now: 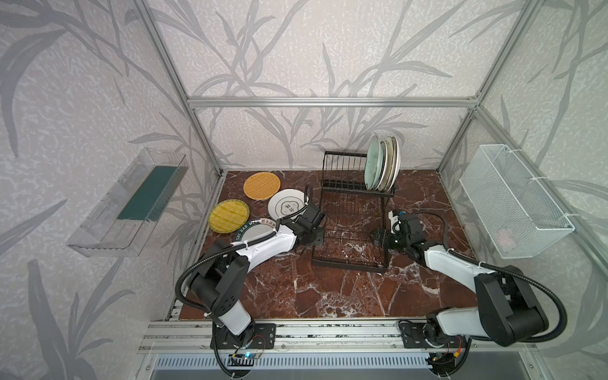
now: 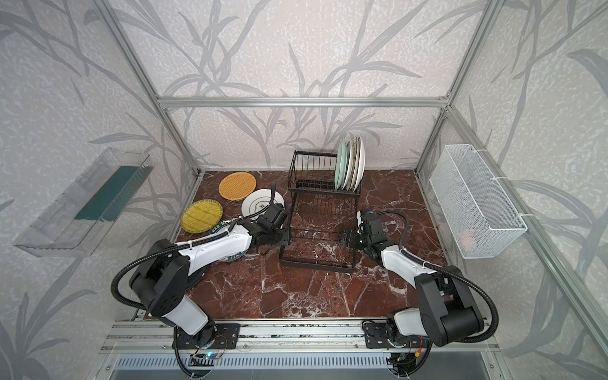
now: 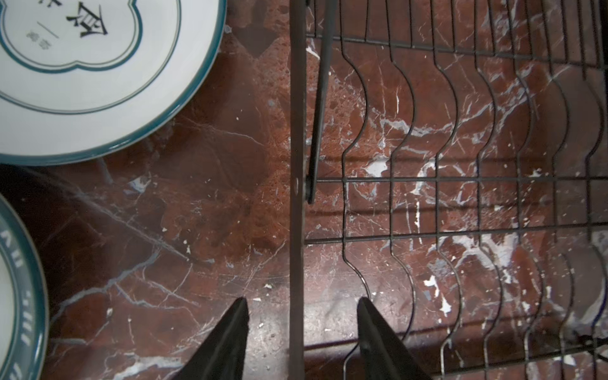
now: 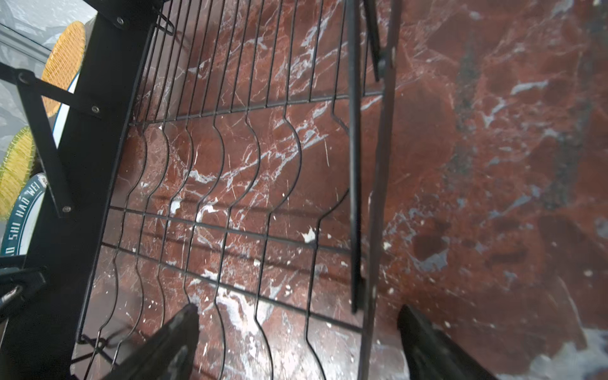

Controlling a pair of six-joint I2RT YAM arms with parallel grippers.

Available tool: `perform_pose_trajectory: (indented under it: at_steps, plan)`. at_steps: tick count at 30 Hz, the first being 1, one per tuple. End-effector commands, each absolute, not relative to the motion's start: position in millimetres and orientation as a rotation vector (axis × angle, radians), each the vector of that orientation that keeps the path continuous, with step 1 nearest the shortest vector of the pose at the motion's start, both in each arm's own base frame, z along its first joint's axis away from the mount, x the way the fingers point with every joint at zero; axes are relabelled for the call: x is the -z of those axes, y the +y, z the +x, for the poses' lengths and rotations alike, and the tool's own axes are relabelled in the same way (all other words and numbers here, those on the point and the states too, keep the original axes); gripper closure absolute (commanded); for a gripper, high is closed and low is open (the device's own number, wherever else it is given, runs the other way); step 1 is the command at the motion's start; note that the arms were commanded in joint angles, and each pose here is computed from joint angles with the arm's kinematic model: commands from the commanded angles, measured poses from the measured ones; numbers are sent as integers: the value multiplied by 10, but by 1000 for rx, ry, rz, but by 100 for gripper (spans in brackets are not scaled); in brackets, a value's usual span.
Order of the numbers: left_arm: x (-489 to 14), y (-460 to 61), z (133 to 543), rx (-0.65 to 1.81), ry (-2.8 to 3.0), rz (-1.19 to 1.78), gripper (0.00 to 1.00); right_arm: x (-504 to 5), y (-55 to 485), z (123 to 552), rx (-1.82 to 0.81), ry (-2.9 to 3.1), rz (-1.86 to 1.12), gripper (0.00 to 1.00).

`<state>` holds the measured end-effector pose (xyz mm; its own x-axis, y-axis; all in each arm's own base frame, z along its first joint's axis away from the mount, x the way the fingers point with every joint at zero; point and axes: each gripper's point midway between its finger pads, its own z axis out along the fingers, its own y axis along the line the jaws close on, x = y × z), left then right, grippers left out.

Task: Load plates into a dish rack
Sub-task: Move the dish rack to the top-center of the table.

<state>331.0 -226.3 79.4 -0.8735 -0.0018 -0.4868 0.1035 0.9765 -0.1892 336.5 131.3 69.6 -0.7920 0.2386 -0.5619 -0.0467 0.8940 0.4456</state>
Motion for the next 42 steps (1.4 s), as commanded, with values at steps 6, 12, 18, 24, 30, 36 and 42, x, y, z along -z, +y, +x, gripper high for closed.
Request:
perform_pose_trajectory:
  at_steps: [6, 12, 18, 24, 30, 36, 42]
  plan:
    - [-747, -2262, 3400, 292, 2597, -22, 66, -868, 1434, 3717, -615, 2347, 113, 7]
    - [-618, -2255, 3420, 273, 2617, -74, 78, -818, 1478, 3800, -623, 2361, 107, 7]
    - [-522, -2274, 3436, 282, 2628, -120, 90, -837, 1512, 3895, -626, 2355, 97, 8]
    - [-546, -2294, 3483, 301, 2610, -183, 100, -877, 1575, 4022, -646, 2345, 85, 8]
    - [-586, -2337, 3560, 319, 2585, -235, 100, -920, 1626, 4199, -653, 2331, 81, 8]
    - [-619, -2405, 3672, 333, 2559, -258, 100, -894, 1675, 4421, -683, 2328, 88, 8]
    - [-602, -2455, 3781, 329, 2550, -267, 100, -897, 1637, 4549, -694, 2318, 118, 7]
